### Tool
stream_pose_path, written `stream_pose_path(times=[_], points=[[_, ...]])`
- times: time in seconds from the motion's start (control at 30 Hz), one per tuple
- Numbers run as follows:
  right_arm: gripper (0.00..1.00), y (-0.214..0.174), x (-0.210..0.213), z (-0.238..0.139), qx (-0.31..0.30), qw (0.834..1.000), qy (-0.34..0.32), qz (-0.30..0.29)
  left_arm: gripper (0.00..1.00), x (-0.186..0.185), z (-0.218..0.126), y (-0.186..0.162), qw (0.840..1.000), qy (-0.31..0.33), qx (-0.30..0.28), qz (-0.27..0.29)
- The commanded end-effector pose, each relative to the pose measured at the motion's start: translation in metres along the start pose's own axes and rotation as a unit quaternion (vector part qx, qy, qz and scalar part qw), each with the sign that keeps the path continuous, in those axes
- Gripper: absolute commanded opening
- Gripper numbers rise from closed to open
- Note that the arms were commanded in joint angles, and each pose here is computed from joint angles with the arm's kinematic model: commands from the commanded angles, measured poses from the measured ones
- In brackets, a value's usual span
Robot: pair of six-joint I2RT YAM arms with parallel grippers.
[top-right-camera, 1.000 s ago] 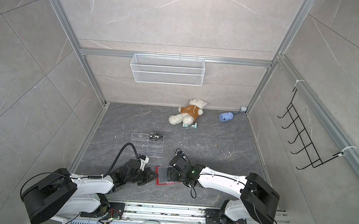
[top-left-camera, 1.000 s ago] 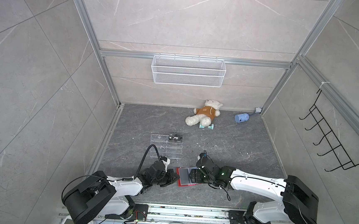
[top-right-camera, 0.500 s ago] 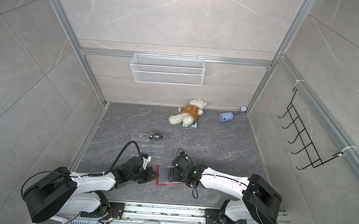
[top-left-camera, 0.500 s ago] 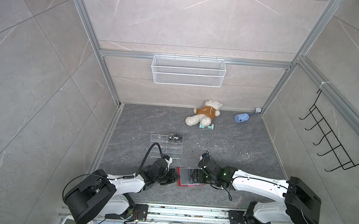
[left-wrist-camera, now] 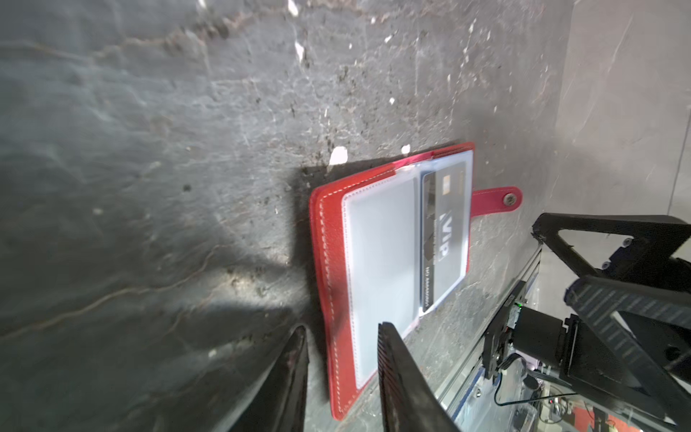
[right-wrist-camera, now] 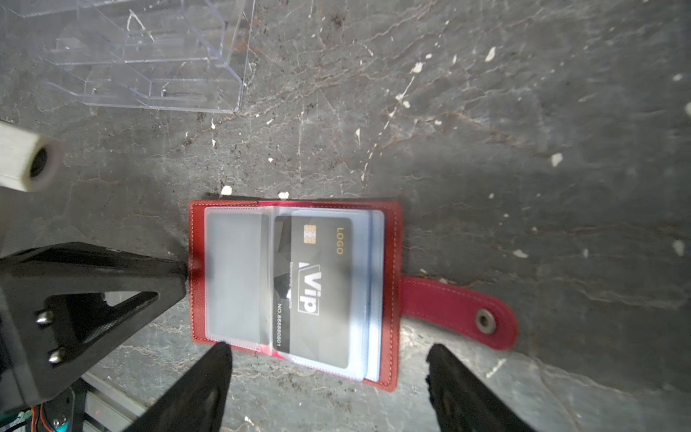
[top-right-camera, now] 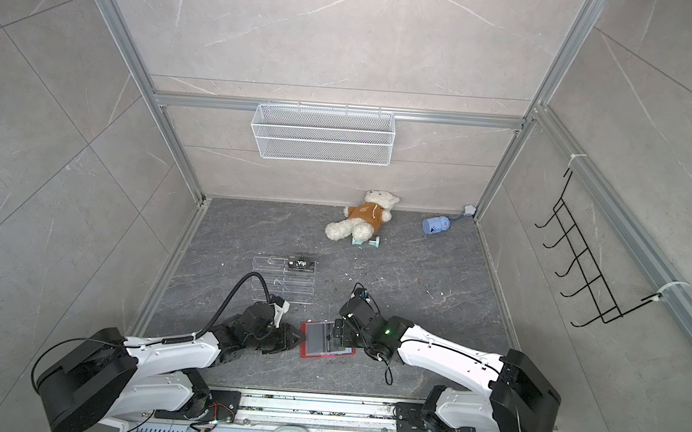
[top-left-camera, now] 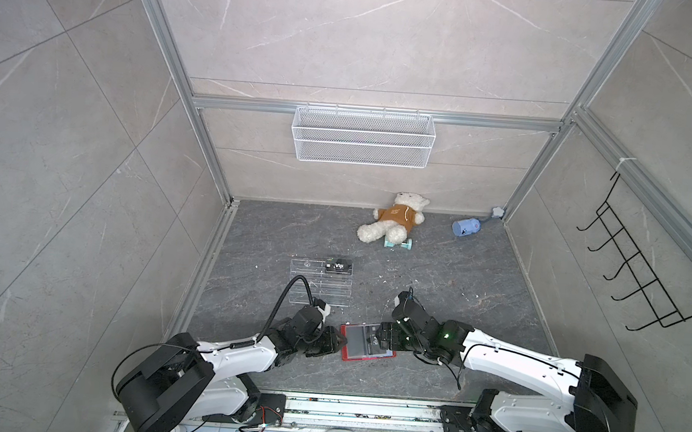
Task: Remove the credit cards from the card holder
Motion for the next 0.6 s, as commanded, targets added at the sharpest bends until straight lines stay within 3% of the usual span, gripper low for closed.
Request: stream_pose_path(times=[0.0, 0.17, 0.37, 0.57], points=[[0.89, -0.001, -0.009, -0.009, -0.006, 1.0, -0.01, -0.018, 0.4, -0.015, -0.012, 0.009, 0.999, -0.003, -0.029, 0.021], [1.0, 0.009, -0.01, -0.024, -0.04, 0.999, 0.0, -0.023, 0.55, -0.028, -0.03, 0.012, 0.998, -0.02, -0.052, 0.036], [1.0, 0.019, -0.012, -0.043, -0.1, 0.994, 0.034, -0.007, 0.7, -0.052, -0.048, 0.016, 0.995, -0.052, -0.066, 0.053], [0.99, 0.022, -0.018, -0.054, -0.113, 0.992, 0.061, 0.014, 0.74, -0.072, -0.052, 0.015, 0.994, -0.091, -0.055, 0.04]])
Point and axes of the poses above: each gripper's point midway between its finger pads, its own z axis out along the fingers, its own x axis along the line the jaws close on, y = z × x, the point moved 4 cm from there along -z, back along the fingers, and after that the axes turned 13 degrees about -z, right-handed, at the moved point
